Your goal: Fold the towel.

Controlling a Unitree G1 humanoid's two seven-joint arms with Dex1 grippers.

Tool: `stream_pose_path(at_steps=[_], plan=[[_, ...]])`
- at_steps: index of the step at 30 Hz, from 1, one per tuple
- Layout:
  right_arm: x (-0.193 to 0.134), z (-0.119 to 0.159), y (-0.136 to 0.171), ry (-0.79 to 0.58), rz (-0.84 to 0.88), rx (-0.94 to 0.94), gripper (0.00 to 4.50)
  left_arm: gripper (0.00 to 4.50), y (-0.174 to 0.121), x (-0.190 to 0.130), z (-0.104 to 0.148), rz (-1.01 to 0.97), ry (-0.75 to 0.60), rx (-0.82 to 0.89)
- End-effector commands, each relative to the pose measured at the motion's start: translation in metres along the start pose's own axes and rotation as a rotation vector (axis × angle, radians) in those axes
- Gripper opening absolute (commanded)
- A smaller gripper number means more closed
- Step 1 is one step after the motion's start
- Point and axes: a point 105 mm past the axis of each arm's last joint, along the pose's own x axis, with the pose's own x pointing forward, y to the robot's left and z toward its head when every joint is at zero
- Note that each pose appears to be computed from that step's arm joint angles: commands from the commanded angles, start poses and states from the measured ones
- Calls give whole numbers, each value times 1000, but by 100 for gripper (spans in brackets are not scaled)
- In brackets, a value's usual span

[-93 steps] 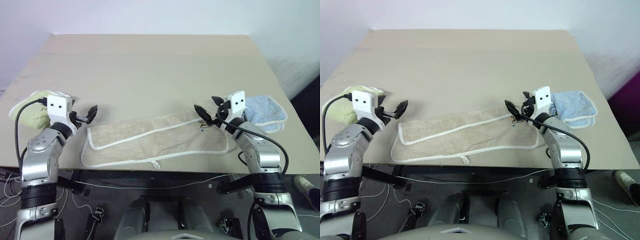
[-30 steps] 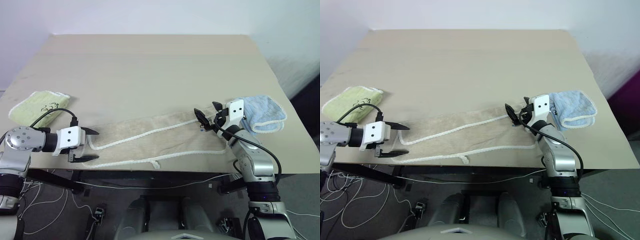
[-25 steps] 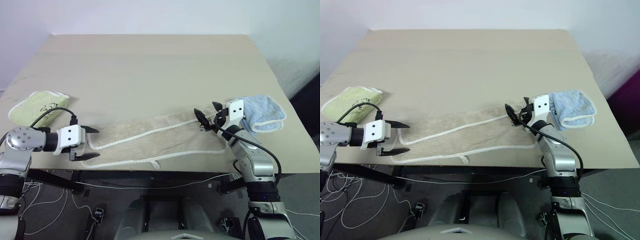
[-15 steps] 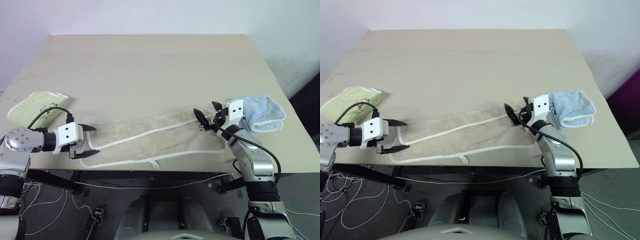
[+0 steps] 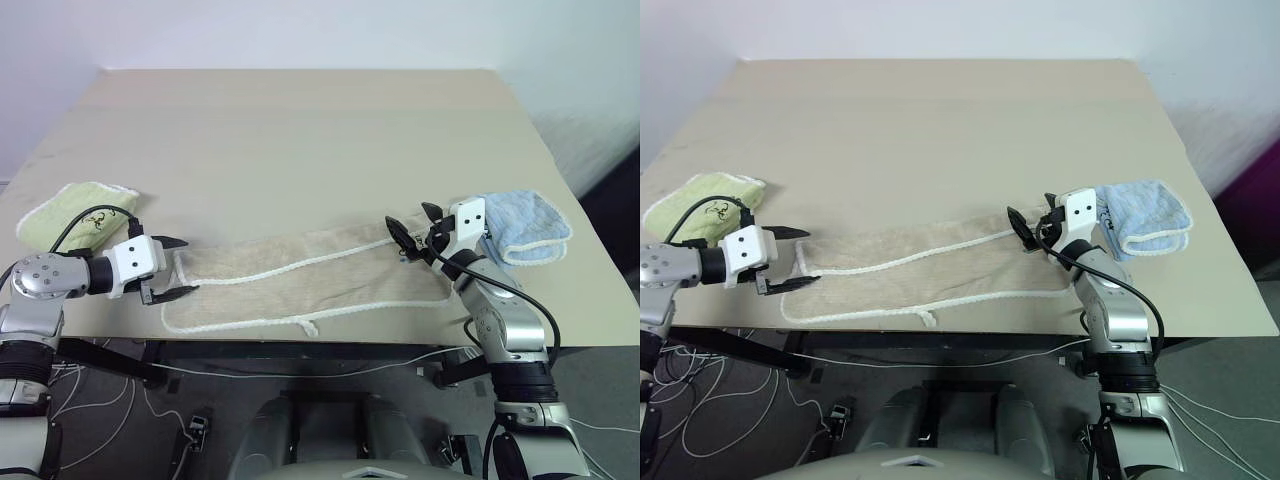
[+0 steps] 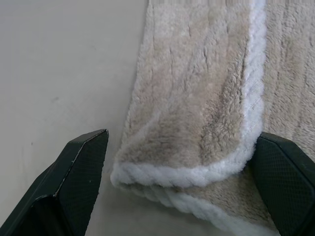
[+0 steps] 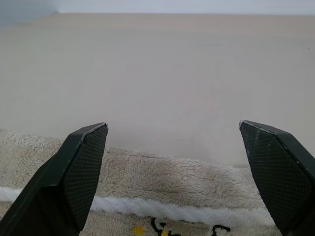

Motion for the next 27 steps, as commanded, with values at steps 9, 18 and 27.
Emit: stream_pose_path(at_steps=[9,18,27], plan=[[4,17,4,-52,22,-18,450,223,-8,-5,7,-27,-50,34],[5,19,3,-55,22,-19,450,4,-9,-7,-1,-22,-38,27],[5,20,3,-54,29,-30,450,4,2,-9,7,25,-134,-138]])
